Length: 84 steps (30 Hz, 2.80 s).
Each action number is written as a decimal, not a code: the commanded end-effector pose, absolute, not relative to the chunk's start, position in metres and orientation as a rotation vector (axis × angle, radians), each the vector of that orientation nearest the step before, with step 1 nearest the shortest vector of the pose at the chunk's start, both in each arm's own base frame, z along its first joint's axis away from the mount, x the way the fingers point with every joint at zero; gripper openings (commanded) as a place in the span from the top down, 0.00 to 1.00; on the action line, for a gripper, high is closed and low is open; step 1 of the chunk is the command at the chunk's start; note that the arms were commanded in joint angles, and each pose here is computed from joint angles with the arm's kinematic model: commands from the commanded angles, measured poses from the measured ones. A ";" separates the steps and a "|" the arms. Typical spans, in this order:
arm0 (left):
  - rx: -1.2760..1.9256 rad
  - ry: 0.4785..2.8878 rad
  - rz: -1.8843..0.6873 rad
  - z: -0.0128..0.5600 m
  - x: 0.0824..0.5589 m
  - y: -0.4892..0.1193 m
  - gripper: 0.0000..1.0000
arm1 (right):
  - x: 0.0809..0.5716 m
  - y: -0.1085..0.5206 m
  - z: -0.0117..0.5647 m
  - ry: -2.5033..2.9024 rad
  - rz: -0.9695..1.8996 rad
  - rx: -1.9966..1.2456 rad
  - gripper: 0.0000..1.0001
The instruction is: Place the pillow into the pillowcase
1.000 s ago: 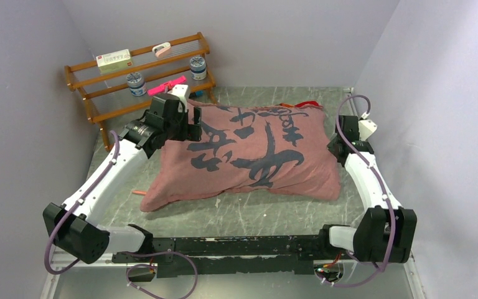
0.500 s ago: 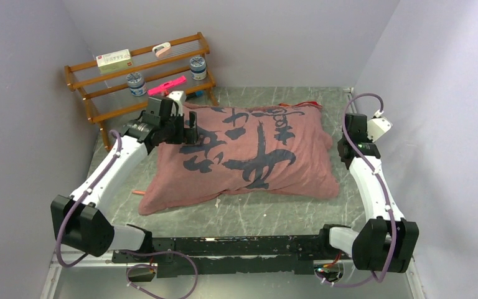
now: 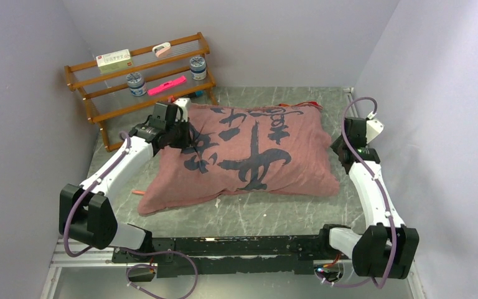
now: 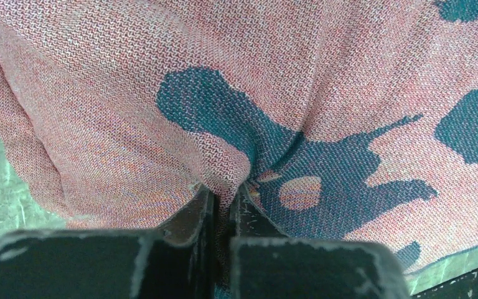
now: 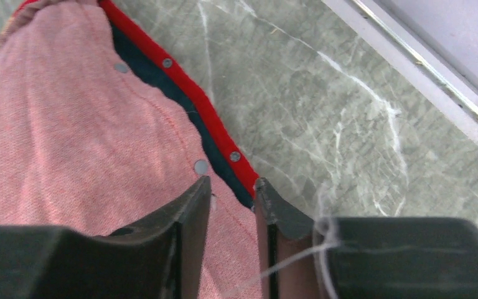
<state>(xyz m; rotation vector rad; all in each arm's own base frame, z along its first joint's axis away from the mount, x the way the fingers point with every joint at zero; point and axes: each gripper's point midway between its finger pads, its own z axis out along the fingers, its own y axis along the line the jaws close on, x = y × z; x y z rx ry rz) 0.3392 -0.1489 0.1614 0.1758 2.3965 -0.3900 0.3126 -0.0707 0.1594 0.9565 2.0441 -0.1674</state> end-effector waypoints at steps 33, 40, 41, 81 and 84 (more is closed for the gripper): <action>-0.083 2.138 0.158 0.332 0.329 -0.039 0.95 | 0.310 0.001 0.168 2.117 0.256 0.725 0.12; 0.032 2.303 0.037 0.264 0.325 -0.066 0.66 | 0.318 0.009 0.123 2.202 0.376 0.746 0.11; 0.049 2.313 0.038 0.261 0.325 -0.066 0.53 | 0.318 0.009 0.118 2.206 0.388 0.750 0.11; 0.540 2.093 -0.922 0.330 0.331 -0.348 0.26 | 0.223 0.301 0.290 1.870 1.215 -0.330 0.71; 0.482 2.087 -0.854 0.323 0.335 -0.336 0.27 | 0.240 0.253 0.277 1.936 0.961 -0.078 1.00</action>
